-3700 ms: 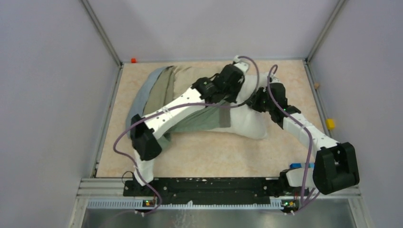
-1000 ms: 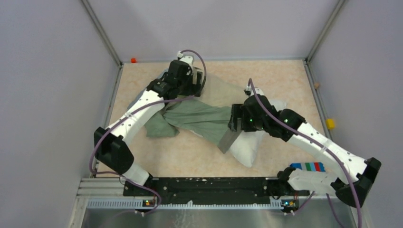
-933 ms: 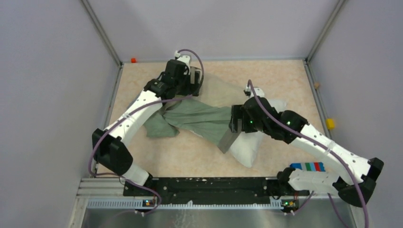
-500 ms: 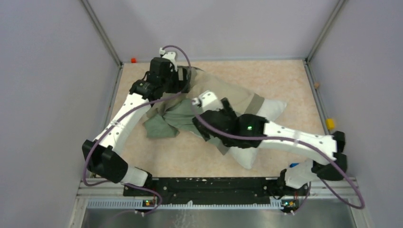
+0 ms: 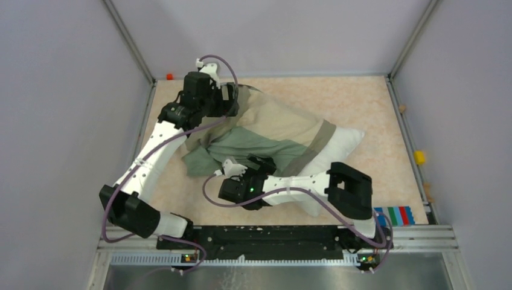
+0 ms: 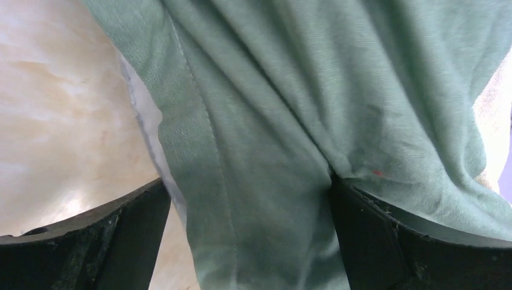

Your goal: Put the pillow into the pillowcase

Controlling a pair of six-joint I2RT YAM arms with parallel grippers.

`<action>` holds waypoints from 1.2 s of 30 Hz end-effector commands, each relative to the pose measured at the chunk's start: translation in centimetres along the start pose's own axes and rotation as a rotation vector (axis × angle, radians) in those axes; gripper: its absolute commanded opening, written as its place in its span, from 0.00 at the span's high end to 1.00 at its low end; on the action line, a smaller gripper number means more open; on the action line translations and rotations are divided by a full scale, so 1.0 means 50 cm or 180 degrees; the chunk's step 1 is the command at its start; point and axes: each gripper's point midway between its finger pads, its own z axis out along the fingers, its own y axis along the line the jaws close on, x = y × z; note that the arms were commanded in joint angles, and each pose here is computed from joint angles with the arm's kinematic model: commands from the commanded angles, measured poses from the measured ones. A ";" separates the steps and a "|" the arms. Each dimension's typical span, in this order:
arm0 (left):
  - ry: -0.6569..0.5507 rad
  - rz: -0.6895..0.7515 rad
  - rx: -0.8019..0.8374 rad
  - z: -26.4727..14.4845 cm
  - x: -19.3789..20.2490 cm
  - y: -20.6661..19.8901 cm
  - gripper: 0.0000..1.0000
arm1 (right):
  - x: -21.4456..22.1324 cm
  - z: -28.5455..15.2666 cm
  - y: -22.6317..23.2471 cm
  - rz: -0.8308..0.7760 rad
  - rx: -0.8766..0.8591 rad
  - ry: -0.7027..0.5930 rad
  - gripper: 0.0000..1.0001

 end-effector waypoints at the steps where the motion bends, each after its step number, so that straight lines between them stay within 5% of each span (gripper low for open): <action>1: -0.0215 0.0011 0.0042 -0.036 -0.046 -0.001 0.01 | 0.018 0.052 0.002 -0.0163 0.0596 -0.0053 0.01; 5: -0.0265 0.0004 0.0064 -0.044 -0.060 0.000 0.01 | 0.039 0.108 -0.027 -0.0074 0.0932 0.0113 0.18; 9: -0.0347 0.0034 0.0081 -0.065 -0.078 -0.002 0.01 | -0.017 0.103 -0.081 0.0183 0.0868 0.0064 1.00; 17: -0.0626 0.0079 0.0681 -0.163 -0.110 -0.069 0.01 | -0.260 -0.071 -0.264 0.1447 -0.0737 -0.0429 1.00; 21: -0.0799 0.0113 0.1052 -0.224 -0.136 -0.112 0.01 | -0.284 -0.108 -0.365 0.2027 -0.1343 -0.0542 1.00; 26: -0.0875 0.0084 0.1315 -0.256 -0.155 -0.144 0.01 | -0.164 0.022 -0.406 0.3072 -0.2172 -0.0245 1.00; 31: -0.0706 0.0005 0.1211 -0.197 -0.125 -0.134 0.01 | 0.058 0.229 -0.374 0.3963 -0.2328 0.0435 1.00; 36: -0.0523 -0.0044 0.0809 -0.083 -0.075 -0.087 0.01 | 0.161 0.325 -0.334 0.3790 -0.2036 0.0805 1.00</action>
